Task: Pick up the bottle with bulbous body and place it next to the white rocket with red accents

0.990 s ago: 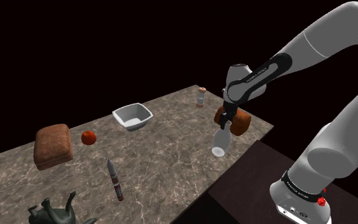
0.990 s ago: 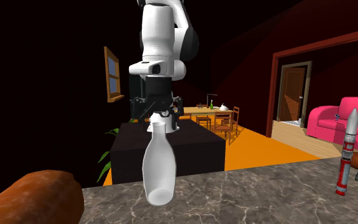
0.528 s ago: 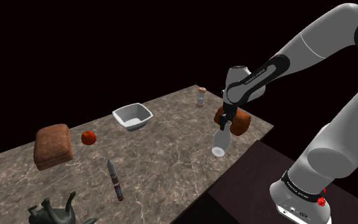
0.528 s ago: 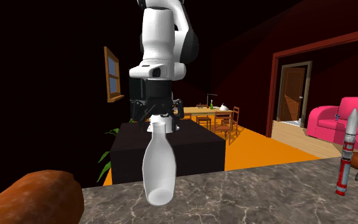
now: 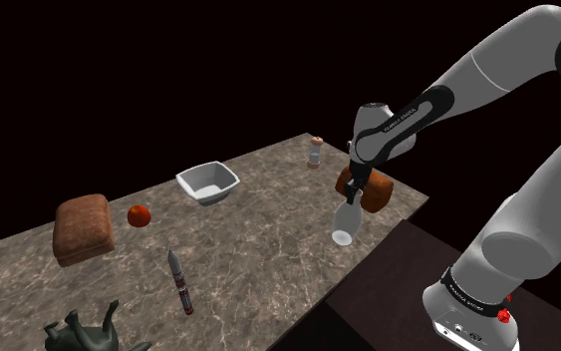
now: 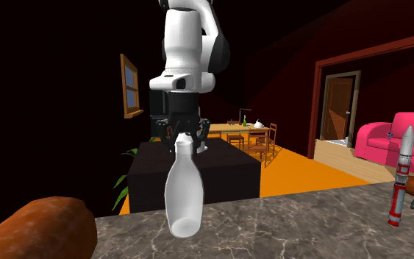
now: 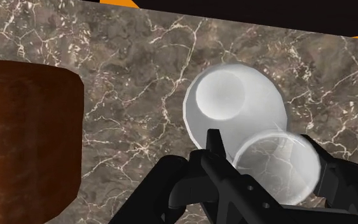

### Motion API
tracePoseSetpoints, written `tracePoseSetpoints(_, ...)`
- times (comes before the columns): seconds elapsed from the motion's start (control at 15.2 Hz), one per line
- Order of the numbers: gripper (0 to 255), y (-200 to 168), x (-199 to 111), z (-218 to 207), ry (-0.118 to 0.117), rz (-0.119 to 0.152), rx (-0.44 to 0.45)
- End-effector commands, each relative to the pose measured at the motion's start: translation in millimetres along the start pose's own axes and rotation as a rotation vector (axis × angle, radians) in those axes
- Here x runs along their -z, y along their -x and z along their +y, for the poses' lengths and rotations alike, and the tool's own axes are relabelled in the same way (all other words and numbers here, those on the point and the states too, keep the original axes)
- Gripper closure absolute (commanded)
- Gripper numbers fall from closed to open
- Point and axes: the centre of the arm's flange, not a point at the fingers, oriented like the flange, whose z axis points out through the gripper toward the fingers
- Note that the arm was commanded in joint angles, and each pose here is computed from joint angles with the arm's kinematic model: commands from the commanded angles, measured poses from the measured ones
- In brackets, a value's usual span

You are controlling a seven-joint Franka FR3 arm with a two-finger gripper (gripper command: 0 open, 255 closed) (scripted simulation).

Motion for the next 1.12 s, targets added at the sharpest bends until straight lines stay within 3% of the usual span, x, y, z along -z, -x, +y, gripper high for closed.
tracePoseSetpoints(0.0,255,0,0,0,0.000,-0.001,0.000)
tracePoseSetpoints(0.2,255,0,0,0,0.000,-0.001,0.000)
tracePoseSetpoints(1.06,255,6,68,0,0.000,-0.001,0.000)
